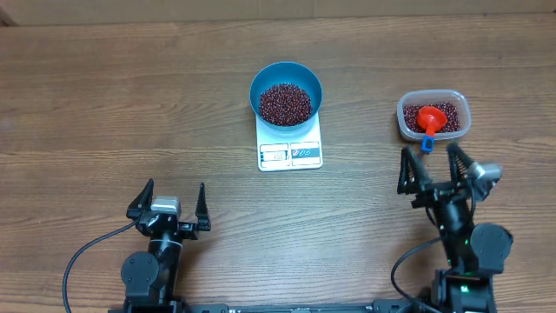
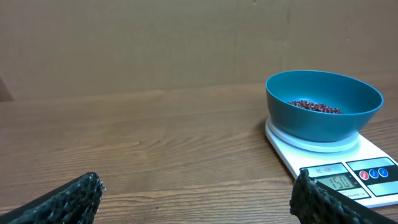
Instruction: Scoop item into bowl and weigh 150g on scale
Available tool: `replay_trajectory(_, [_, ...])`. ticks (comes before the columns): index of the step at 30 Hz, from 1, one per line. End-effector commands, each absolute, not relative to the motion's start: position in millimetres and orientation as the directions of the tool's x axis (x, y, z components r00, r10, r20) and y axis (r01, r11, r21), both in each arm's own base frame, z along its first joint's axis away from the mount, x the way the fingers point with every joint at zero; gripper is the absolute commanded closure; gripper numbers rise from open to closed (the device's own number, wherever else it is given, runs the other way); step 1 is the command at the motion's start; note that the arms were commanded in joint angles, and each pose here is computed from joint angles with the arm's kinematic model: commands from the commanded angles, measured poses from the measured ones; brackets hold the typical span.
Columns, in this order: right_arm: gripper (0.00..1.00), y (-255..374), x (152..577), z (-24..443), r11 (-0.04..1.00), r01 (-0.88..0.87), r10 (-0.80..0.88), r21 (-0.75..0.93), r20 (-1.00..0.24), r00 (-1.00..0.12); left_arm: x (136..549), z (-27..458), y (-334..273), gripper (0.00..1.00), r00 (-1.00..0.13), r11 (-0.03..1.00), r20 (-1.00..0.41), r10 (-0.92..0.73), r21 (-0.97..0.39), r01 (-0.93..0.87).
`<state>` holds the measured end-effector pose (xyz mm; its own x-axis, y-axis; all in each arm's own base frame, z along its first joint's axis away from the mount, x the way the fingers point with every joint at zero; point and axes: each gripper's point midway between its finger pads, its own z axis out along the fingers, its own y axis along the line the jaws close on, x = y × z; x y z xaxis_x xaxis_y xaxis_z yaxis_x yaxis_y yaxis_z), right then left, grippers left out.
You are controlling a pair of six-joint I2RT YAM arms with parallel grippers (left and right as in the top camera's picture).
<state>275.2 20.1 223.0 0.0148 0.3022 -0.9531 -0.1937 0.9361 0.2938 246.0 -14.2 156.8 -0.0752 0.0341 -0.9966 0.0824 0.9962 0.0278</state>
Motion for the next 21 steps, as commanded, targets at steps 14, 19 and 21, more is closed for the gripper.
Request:
replay_trajectory(14, [0.0,19.7,258.7,187.9,0.935,-0.163,0.317,0.315,-0.948,-0.014,245.8,156.7,-12.3,0.0,-0.07,0.996,-0.996,0.052,0.047,0.075])
replay_trajectory(19, [0.0,18.1,253.5,180.2,0.94,-0.115,0.32,0.321,-0.947,-0.027,245.8,156.7,-12.3,0.0,-0.07,0.996,-0.996,0.052,0.047,0.075])
replay_trajectory(21, [0.0,17.3,251.4,177.6,0.941,-0.101,0.32,0.322,-0.947,-0.032,245.8,156.7,-12.2,0.0,-0.07,0.996,-0.996,0.052,0.047,0.074])
